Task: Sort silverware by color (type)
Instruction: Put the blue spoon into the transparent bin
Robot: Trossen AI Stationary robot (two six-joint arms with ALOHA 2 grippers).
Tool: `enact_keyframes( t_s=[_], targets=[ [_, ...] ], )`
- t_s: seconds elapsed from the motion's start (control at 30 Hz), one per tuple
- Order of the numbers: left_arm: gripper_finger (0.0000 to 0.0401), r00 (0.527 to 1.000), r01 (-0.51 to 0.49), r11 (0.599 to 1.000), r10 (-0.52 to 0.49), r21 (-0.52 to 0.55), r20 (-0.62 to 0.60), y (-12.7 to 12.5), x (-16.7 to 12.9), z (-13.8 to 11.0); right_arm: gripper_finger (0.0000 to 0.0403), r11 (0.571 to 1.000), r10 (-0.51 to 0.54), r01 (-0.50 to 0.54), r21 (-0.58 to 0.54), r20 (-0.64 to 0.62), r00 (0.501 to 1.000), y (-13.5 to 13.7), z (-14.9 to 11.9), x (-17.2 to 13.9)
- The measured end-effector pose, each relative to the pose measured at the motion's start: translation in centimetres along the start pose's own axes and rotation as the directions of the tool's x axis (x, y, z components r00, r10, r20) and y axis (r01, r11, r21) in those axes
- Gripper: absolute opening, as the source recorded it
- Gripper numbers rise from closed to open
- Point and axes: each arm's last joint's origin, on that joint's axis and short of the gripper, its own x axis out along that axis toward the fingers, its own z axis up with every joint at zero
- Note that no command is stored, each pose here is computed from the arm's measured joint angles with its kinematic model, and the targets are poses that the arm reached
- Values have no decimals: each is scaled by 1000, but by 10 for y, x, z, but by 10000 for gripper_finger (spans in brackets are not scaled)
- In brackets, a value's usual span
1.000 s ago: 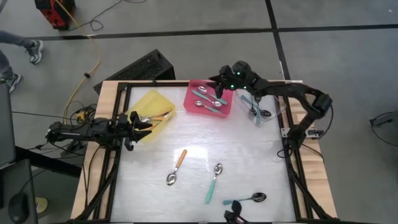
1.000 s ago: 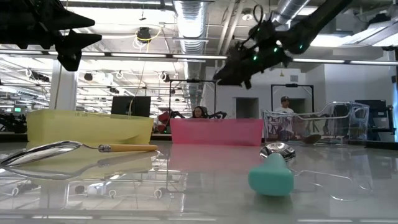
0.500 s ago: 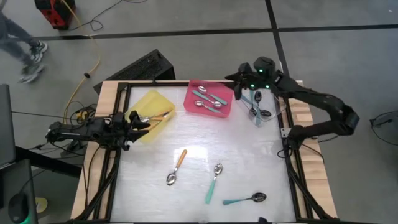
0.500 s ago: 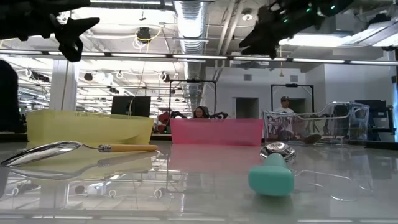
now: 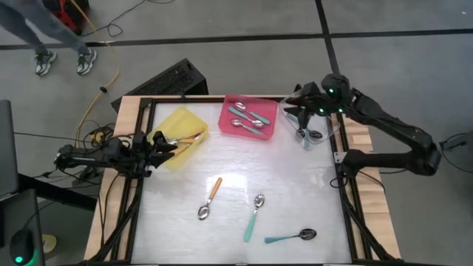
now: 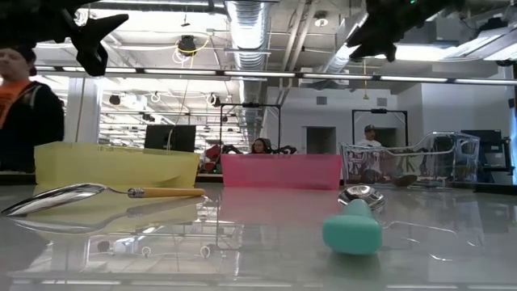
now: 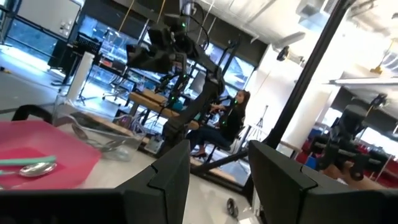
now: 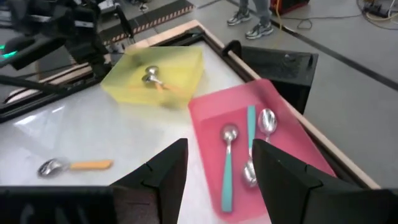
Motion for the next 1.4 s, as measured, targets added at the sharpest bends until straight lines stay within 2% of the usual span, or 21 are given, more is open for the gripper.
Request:
enact_keyframes(
  t_s=[0.17, 0.43, 0.7, 1.03, 1.4],
  targets=[
    [148, 999, 29, 999, -29, -40, -13, -1, 0, 0, 205, 1000, 19, -19, -10, 44, 999, 13, -3, -33],
    [148, 998, 56, 998, -56, -42, -2, -2, 0, 1, 205, 1000, -2, 2, 2, 139, 990, 29, -13, -84],
    [148, 998, 56, 998, -56, -33, -1, -2, 0, 1, 205, 998, 70, -71, 1, 127, 989, 40, -39, -113],
    [148, 1000, 24, 1000, -24, -1, 7, -1, 0, 1, 205, 983, 161, -176, 48, 230, 960, 38, -95, -116],
    [148, 998, 7, 998, -10, 55, 66, -2, 0, 6, 205, 968, 250, -250, -26, 206, 946, 35, -133, -78]
  ],
)
